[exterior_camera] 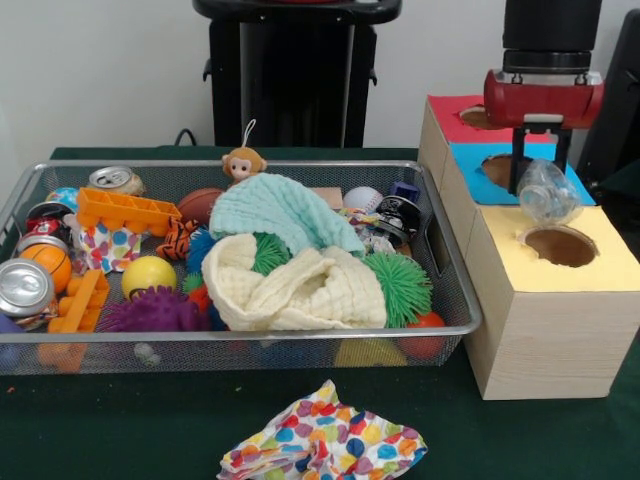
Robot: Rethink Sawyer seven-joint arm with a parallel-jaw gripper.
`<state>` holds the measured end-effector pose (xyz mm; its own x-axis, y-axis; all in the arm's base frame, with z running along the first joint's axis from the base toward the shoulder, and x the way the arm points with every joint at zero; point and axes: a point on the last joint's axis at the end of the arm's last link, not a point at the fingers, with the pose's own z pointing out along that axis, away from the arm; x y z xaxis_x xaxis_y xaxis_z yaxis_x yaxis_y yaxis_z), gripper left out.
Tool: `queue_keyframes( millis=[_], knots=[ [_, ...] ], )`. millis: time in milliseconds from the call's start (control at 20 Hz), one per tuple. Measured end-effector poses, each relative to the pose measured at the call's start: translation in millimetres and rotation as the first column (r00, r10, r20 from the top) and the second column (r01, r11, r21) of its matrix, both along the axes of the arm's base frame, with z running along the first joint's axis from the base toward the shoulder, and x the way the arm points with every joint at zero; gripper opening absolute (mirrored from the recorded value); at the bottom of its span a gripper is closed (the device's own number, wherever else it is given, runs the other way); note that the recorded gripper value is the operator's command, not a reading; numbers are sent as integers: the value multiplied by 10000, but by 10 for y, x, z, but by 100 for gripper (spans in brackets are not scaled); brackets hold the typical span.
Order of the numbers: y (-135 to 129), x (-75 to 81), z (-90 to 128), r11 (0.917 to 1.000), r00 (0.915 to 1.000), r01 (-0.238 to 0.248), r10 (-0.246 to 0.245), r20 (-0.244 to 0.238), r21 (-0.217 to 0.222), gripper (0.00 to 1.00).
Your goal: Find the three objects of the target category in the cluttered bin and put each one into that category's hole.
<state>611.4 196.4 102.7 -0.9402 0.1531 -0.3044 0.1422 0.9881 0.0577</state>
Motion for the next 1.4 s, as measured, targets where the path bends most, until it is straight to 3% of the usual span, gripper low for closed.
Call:
queue_keyframes(
  millis=[800,1100,1400],
  knots=[
    [-101,-349,63,9999,9976,96,-103,-680,-114,0],
    [-347,-287,174,9983,9921,528,-552,-1128,-247,0],
    [-1025,-44,291,9860,9708,1587,-1651,-1741,-504,0]
  ],
)
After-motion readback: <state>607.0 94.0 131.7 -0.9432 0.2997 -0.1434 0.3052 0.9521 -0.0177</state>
